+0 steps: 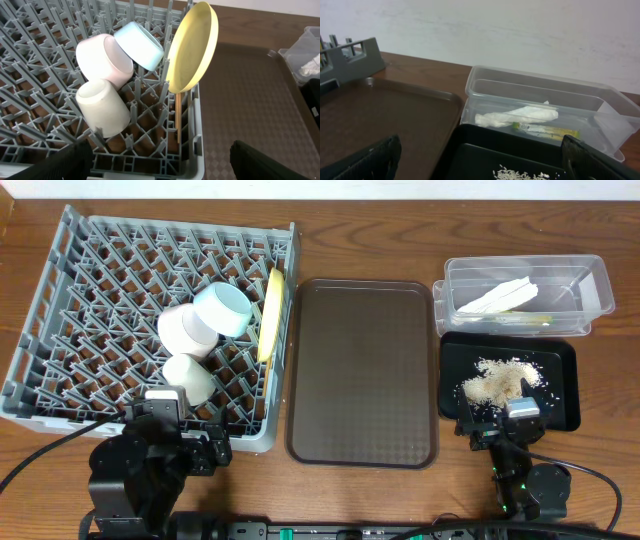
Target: Sort waste into correct bins and load items into the dishwasher
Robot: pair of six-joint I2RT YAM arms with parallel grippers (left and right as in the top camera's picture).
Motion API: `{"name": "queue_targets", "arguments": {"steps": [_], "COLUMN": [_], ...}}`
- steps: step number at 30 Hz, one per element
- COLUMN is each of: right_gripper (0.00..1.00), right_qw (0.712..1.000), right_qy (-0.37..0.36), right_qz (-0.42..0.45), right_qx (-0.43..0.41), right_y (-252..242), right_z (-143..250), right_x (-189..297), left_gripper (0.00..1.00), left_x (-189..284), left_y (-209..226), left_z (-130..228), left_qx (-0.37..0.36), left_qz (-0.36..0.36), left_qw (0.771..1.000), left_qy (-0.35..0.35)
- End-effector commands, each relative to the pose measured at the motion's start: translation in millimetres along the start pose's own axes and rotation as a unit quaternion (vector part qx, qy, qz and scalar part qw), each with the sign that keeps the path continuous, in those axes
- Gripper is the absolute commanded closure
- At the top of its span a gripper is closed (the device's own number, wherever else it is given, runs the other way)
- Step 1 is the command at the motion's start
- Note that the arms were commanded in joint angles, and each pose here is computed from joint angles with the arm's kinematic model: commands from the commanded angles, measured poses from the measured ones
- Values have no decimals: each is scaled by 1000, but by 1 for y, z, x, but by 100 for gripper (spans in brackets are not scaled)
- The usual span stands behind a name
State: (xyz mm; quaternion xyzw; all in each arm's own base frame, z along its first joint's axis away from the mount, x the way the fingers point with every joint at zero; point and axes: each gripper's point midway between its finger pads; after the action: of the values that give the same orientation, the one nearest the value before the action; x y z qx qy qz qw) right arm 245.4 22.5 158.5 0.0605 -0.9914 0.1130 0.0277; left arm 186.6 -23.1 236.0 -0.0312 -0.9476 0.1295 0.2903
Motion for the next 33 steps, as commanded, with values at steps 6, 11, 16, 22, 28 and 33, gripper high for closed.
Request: {"name": "queue_targets", "arguments": {"steps": [6,11,16,22,28,33], "right_gripper": [1,1,1,1,1,1], "right_qw": [1000,1000,1000,1000,1000,1000], "right_qy": [-2,-2,-2,-2,-1,-2], "right_qz": [-4,-4,-4,-4,-4,-4], "right_qx": [7,7,7,7,7,7], "right_y": [2,2,2,2,2,2], "right_z": [0,0,0,0,0,0], "right_x": [0,0,0,0,0,0], "left_gripper": [10,9,9,9,10,9], "left_x": [0,-11,-50,-74,-75,-80], "left_y": [-1,6,16,17,13,24], "left_z": [1,24,40,29,9,12], "left_qx": [-3,-1,23,16,-36,-35], "left_qz": [5,3,23,57,67,40], "left_qw": [1000,1000,996,979,957,957], "left_qy": [2,-1,-77,-194,-281,-286]}}
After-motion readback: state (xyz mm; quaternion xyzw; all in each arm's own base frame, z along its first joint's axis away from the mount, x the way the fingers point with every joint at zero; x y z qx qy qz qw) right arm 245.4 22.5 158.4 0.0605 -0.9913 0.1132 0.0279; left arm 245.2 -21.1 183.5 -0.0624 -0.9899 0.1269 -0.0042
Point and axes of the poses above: each gripper's point midway between its finger pads, its own x axis back along the fingers, its own y axis along the line the jaws close on, z = x × y, and after that the axes turned 8 degrees about x, right-handed
